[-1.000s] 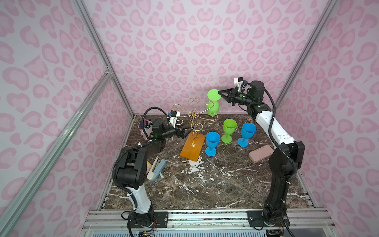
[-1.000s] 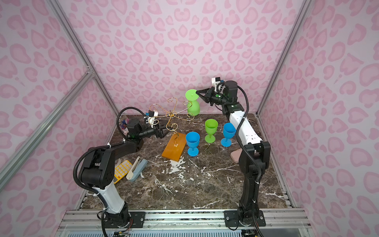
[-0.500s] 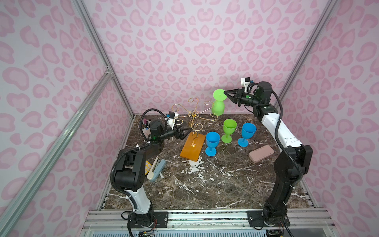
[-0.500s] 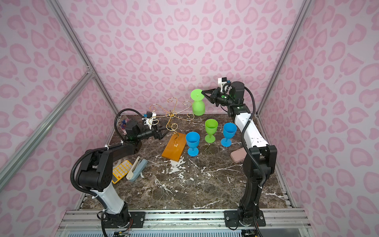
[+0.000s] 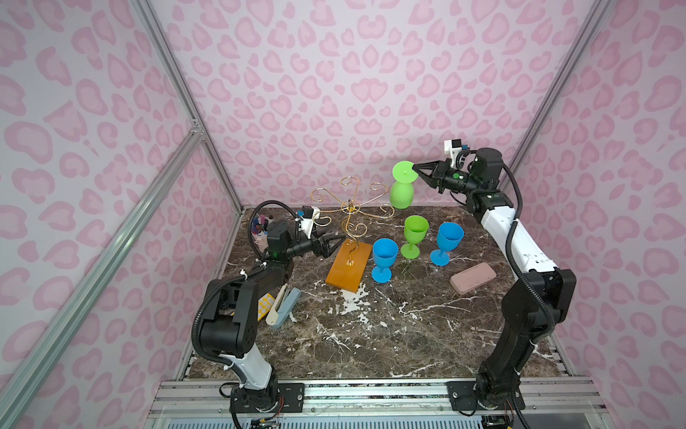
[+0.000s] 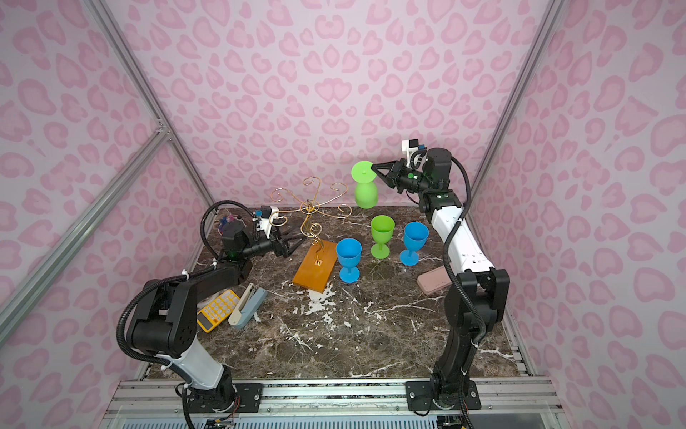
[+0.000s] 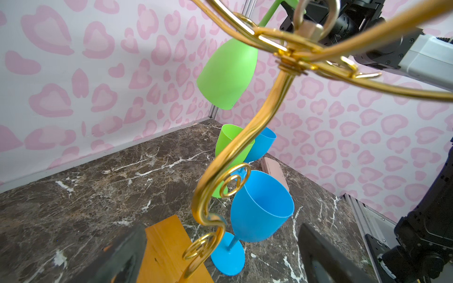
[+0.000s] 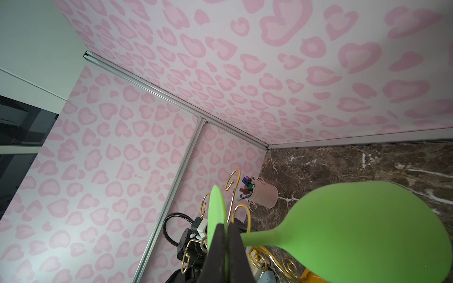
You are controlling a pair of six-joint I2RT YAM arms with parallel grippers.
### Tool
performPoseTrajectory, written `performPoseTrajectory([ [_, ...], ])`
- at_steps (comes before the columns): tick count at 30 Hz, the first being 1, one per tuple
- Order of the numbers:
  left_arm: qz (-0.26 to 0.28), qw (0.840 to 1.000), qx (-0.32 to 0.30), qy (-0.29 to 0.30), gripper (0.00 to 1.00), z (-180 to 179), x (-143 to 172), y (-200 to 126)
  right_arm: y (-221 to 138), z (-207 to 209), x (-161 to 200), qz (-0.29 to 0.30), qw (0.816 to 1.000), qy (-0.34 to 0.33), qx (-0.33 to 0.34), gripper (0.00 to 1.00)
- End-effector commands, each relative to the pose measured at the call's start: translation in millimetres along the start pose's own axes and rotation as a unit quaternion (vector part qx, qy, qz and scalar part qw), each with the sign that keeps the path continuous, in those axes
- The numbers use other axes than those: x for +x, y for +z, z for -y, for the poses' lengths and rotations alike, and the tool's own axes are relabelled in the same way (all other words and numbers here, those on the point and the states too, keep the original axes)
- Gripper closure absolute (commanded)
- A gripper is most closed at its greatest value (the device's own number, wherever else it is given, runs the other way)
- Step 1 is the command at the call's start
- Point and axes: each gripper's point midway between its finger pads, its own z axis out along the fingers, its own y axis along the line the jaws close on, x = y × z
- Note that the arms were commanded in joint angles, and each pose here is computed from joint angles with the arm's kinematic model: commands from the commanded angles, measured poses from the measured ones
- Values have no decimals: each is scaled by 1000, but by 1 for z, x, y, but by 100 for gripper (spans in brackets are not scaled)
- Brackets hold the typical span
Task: Take the wine glass off the wine glass rack
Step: Pick up the wine glass from the wine glass rack.
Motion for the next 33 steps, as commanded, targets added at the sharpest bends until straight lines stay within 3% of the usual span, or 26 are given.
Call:
performPoseTrajectory([
  [1,-4,1000,-3,10,2,5,4,-4,-3,-2,0,1,1000,-20,6,100],
  [9,-9,999,-48,1,2,16,-1,-22,-16,-12,5,4,998,-54,38,100],
  [20,18,993,-113,22,2,78,-40,-74,-38,-20,21,11,991,-100,85,100],
  [26,-11,992,-127,-2,2,87,-24,-84,-37,-13,34,4,991,-99,89,100],
  [33,76,991,-104,45,2,149,-87,-112,-55,-30,49,13,982,-149,114,100],
])
